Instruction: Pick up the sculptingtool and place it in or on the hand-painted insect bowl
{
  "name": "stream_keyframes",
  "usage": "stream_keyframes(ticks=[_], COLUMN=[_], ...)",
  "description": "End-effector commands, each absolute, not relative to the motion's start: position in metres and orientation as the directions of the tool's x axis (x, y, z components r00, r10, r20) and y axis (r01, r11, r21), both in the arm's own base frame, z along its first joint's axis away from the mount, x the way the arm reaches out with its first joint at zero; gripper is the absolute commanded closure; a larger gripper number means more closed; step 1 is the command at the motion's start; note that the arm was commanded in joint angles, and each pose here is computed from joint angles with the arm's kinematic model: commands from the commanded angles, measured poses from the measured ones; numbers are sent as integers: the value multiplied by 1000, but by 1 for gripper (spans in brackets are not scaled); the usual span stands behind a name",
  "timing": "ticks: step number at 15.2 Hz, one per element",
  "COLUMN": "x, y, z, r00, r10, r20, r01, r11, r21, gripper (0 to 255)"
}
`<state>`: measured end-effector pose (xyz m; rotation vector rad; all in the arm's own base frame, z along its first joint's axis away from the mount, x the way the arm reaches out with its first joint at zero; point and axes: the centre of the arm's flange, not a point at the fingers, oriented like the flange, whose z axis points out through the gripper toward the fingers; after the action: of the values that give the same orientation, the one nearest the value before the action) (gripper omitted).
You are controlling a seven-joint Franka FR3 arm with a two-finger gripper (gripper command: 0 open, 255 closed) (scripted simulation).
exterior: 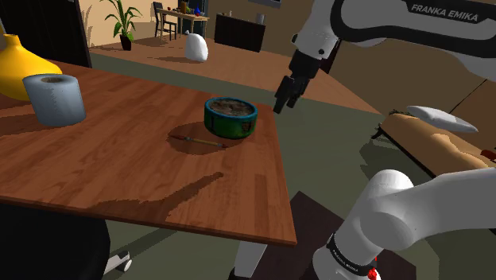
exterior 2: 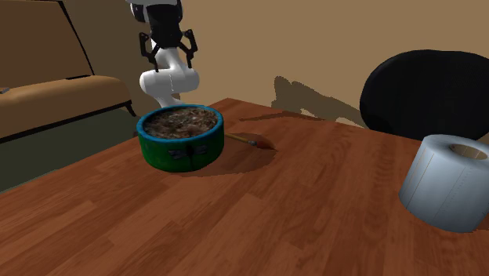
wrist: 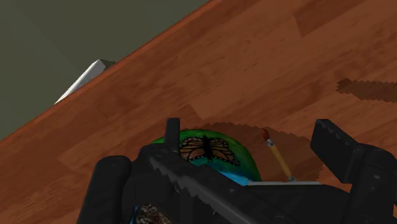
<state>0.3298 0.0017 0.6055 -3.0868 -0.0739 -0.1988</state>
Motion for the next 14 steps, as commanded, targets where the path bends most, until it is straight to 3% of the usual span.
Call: stream_keyframes(ticks=[1,14], x=[330,479], y=[2,93], z=[605,540], r00=[991,917], r10=[45,398], r20=[129,21], r01=[51,398], r11=[-998,-917], r21=[-44,12], gripper=[0,0])
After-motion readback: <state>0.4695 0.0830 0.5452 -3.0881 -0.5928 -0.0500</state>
